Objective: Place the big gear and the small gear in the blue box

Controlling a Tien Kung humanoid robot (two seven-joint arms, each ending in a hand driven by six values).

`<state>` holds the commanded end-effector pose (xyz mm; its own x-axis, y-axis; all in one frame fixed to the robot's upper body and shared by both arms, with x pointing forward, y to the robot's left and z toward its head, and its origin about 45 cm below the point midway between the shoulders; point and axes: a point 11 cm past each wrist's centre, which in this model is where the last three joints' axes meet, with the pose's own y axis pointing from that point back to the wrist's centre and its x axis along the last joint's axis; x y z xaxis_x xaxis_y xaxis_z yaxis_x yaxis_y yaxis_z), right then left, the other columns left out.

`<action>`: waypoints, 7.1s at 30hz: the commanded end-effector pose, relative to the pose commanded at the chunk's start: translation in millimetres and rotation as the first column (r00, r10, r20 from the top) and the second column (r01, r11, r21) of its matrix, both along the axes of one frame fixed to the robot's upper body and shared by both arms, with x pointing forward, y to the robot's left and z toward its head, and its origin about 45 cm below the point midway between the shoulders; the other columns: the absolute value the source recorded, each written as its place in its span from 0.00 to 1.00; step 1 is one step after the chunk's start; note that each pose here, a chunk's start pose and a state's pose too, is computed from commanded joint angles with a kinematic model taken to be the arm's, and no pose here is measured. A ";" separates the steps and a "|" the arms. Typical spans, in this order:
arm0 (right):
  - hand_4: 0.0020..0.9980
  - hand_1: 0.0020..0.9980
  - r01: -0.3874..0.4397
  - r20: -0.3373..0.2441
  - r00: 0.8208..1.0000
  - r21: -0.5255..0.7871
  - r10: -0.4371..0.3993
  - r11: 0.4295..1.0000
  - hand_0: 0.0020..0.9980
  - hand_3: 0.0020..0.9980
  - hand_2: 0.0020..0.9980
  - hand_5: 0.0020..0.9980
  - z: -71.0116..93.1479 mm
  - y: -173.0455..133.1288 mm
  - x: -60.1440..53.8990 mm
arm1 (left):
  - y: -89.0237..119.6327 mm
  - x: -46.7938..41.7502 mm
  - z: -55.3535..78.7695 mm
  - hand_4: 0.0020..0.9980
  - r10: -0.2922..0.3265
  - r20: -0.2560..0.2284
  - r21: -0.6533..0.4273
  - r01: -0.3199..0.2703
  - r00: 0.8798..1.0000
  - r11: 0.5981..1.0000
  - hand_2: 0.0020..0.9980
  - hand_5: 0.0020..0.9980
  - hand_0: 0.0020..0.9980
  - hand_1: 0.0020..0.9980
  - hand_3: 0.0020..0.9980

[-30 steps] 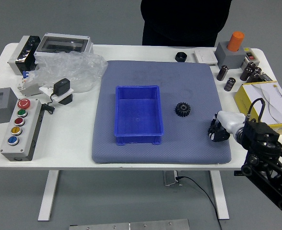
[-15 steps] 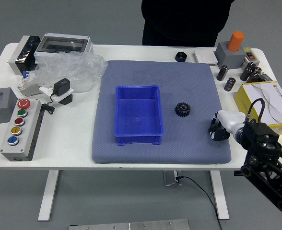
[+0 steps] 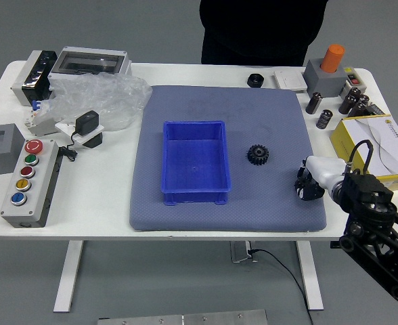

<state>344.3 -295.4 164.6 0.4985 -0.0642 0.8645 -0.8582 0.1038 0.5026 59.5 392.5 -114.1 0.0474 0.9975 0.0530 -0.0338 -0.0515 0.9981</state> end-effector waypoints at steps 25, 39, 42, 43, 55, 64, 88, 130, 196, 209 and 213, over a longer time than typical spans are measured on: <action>0.63 0.49 0.008 -0.026 1.000 0.018 -0.007 1.000 0.65 0.53 0.49 0.24 -4.0 0.0 -2.7 | 0.8 0.1 0.3 0.63 -0.001 0.000 0.001 0.001 1.000 1.000 0.80 0.24 0.83 0.79 0.84; 0.62 0.49 0.009 0.000 1.000 0.023 -0.009 1.000 0.64 0.47 0.47 0.24 1.6 0.1 0.5 | 1.4 -0.8 0.3 0.63 -0.001 -0.002 0.002 0.001 1.000 1.000 0.80 0.24 0.83 0.79 0.84; 0.62 0.49 0.007 0.008 1.000 0.022 -0.008 1.000 0.64 0.47 0.47 0.24 4.3 0.6 2.0 | 1.6 -0.7 0.4 0.63 -0.001 -0.002 0.002 0.001 1.000 1.000 0.80 0.24 0.83 0.79 0.84; 0.62 0.49 0.006 0.011 1.000 0.022 -0.007 1.000 0.64 0.46 0.47 0.24 5.5 0.9 2.7 | 1.7 -0.7 0.4 0.63 -0.001 -0.002 0.002 0.001 1.000 1.000 0.80 0.24 0.83 0.79 0.84; 0.61 0.48 -0.019 0.096 0.995 0.014 0.017 1.000 0.64 0.44 0.47 0.27 40.8 7.7 21.8 | 3.6 0.8 1.2 0.63 0.001 0.001 0.006 -0.001 1.000 1.000 0.80 0.24 0.83 0.79 0.84; 0.61 0.48 -0.100 0.223 0.971 0.028 0.091 0.995 0.63 0.44 0.46 0.28 89.9 50.4 49.4 | 4.8 0.2 1.4 0.63 -0.002 -0.001 0.008 0.002 1.000 1.000 0.80 0.23 0.83 0.79 0.84; 0.61 0.49 -0.304 0.251 0.933 0.161 0.259 0.939 0.63 0.44 0.46 0.28 85.8 188.2 51.3 | 1.1 0.5 0.6 0.63 -0.028 -0.013 0.002 0.028 1.000 1.000 0.80 0.22 0.83 0.79 0.84; 0.86 0.56 -0.282 0.312 0.927 0.210 0.209 0.936 0.63 0.75 0.65 0.46 102.8 165.7 56.6 | 1.3 -5.2 -0.1 0.64 -0.017 -0.025 0.002 0.017 1.000 1.000 0.80 0.22 0.83 0.79 0.84; 0.85 0.59 -0.099 0.112 0.990 0.159 0.081 0.982 0.65 0.83 0.72 0.34 5.7 75.3 71.8 | 2.3 5.8 1.7 0.63 -0.023 -0.005 0.006 0.023 1.000 1.000 0.80 0.22 0.83 0.79 0.84; 0.85 0.59 -0.094 0.089 0.993 0.143 0.082 0.985 0.66 0.83 0.72 0.34 0.3 70.2 75.1 | 1.5 6.7 1.6 0.63 -0.021 -0.004 0.005 0.021 1.000 1.000 0.80 0.22 0.83 0.79 0.84; 0.84 0.59 -0.094 0.102 0.992 0.137 0.080 0.986 0.66 0.83 0.72 0.34 7.6 69.8 77.9 | 1.7 6.8 1.7 0.63 -0.020 -0.003 0.005 0.020 1.000 1.000 0.80 0.22 0.83 0.79 0.84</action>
<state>422.2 -225.6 172.1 0.4232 -0.1486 0.8938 -0.9056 -0.0395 0.4222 66.3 394.2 -112.4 0.0675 0.9960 0.0582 -0.0323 -0.0561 0.9979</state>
